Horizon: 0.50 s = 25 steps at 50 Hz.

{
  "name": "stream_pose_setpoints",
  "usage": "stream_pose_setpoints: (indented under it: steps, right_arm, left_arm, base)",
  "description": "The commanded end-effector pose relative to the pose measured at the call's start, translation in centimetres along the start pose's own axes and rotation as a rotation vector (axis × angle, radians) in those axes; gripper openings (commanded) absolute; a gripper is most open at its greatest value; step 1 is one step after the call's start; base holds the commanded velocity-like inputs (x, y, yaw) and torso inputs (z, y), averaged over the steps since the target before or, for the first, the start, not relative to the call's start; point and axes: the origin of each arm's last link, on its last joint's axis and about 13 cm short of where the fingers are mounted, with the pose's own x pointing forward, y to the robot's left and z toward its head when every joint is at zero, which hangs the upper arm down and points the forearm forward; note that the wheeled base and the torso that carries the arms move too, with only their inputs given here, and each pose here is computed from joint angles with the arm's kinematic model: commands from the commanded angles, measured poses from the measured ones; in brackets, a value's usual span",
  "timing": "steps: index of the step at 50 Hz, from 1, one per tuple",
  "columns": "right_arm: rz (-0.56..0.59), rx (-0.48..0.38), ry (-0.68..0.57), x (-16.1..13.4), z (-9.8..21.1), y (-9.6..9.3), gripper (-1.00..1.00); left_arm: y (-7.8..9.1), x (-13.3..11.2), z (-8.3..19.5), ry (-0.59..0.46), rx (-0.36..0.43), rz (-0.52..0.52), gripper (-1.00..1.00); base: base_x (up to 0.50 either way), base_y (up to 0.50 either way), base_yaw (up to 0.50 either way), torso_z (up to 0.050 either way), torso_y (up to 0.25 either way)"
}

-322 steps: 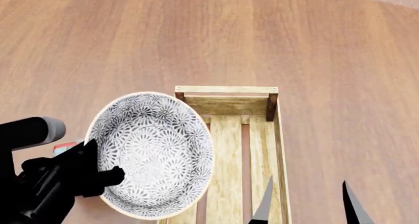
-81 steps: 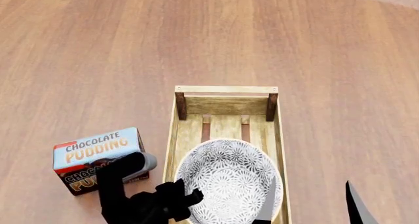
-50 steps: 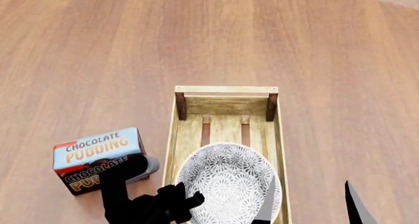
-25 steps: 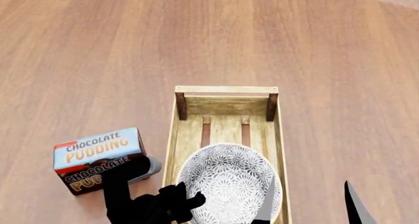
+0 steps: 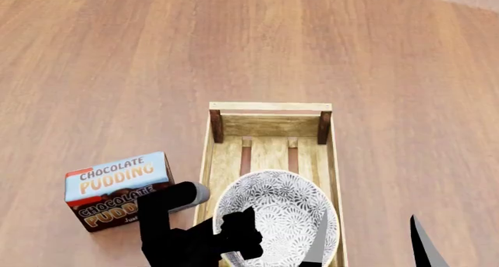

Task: Pick up the bowl on the left and put it in the tray.

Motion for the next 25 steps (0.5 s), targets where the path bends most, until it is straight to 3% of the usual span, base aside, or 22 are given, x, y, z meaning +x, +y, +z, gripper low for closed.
stream_pose_setpoints:
  steps: [1, 15, 17, 25]
  right_arm:
    - [0.005, 0.001, -0.021, 0.11, 0.07, -0.06, 1.00]
    - [0.006, 0.000, -0.021, 0.18, -0.01, -0.05, 1.00]
    - [0.006, 0.000, -0.021, 0.18, 0.00, -0.04, 1.00]
    - [0.008, -0.001, -0.020, 0.16, 0.02, 0.01, 1.00]
  left_arm:
    - [0.57, -0.04, -0.15, 0.036, -0.037, 0.052, 1.00]
    - [0.56, -0.12, -0.15, 0.020, 0.032, 0.052, 1.00]
    - [0.38, -0.29, -0.06, 0.004, 0.096, 0.047, 1.00]
    - [0.19, -0.62, 0.17, -0.016, 0.183, 0.065, 1.00]
  base:
    - [0.00, 0.00, 0.00, 0.000, 0.000]
    - [0.00, 0.00, 0.00, 0.000, -0.004]
    - [0.00, 0.00, 0.00, 0.000, 0.000]
    - [0.00, 0.00, 0.00, 0.000, 0.000]
